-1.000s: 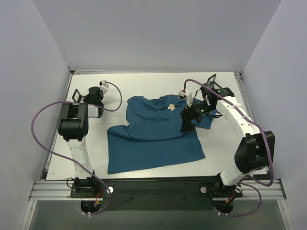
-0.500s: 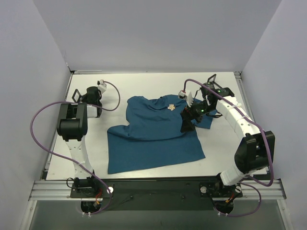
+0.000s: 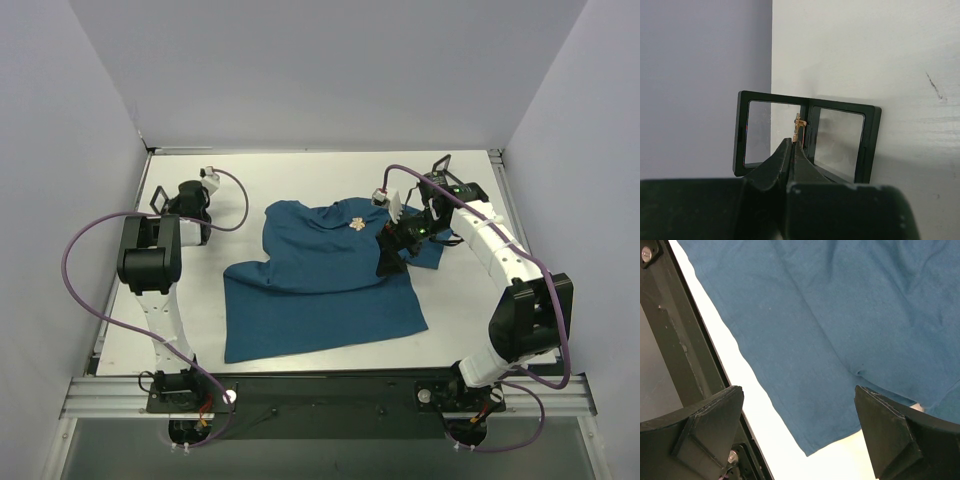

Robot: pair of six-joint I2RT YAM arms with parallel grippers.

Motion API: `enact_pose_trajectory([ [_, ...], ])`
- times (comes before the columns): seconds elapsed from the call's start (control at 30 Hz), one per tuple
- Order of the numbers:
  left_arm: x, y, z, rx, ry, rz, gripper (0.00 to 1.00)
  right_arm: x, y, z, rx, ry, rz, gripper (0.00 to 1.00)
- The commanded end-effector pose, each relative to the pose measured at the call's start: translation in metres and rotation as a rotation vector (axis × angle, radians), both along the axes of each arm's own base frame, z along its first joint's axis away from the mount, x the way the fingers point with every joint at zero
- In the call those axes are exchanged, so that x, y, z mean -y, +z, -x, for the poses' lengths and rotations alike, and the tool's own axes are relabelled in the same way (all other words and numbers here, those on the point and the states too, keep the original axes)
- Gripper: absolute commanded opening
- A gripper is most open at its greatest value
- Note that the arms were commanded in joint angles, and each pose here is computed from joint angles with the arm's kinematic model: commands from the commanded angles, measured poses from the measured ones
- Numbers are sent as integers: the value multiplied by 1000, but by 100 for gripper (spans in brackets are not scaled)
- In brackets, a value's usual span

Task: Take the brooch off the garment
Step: Place the brooch in the brooch box.

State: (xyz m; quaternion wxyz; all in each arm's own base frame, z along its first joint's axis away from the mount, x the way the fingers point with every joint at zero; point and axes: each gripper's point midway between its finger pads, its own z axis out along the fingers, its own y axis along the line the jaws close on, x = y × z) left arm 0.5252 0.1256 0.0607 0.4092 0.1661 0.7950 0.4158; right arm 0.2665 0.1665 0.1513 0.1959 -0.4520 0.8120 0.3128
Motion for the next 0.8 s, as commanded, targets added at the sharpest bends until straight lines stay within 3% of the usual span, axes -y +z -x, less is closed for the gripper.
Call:
enact_pose_trajectory([
  [0.0, 5, 27, -12, 94, -16, 23, 0, -5, 9, 2, -4, 21, -37, 100],
  [0.77, 11, 3, -10, 34, -26, 33, 0, -4, 7, 4, -7, 25, -33, 100],
])
